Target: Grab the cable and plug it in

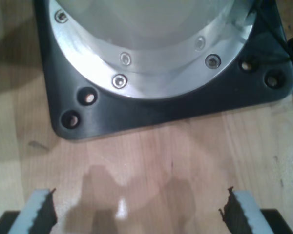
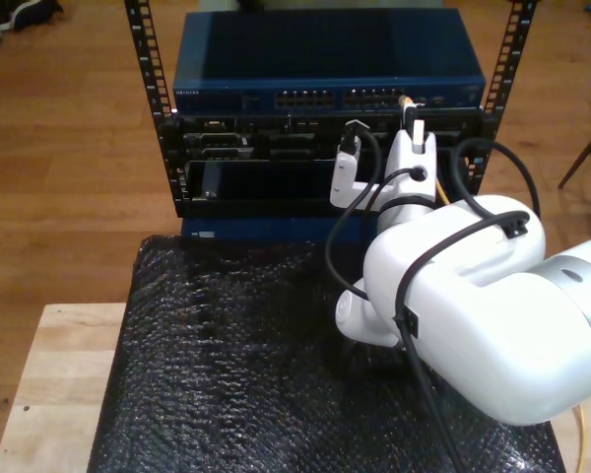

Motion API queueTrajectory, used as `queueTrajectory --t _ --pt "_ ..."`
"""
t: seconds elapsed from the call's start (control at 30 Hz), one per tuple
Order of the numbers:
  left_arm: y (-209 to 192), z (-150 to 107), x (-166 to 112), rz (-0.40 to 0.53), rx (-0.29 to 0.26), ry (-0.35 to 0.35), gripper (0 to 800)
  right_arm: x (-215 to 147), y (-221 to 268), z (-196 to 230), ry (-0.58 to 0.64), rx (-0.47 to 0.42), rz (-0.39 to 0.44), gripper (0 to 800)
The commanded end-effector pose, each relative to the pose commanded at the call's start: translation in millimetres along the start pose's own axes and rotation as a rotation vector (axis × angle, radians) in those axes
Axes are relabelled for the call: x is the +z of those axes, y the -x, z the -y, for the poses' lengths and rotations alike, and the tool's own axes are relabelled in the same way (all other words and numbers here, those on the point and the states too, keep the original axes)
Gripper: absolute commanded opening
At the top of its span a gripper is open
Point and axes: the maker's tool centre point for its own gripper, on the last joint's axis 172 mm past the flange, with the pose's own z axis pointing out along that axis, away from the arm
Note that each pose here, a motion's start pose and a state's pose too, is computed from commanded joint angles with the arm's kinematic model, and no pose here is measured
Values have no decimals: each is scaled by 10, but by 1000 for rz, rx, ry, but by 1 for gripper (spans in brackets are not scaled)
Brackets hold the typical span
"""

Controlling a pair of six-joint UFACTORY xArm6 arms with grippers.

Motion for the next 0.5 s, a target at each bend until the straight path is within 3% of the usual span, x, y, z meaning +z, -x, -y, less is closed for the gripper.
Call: queueTrajectory --t 0.5 --pt "0 0 0 0 0 0 800 38 -47 -47 13 7 -6 0"
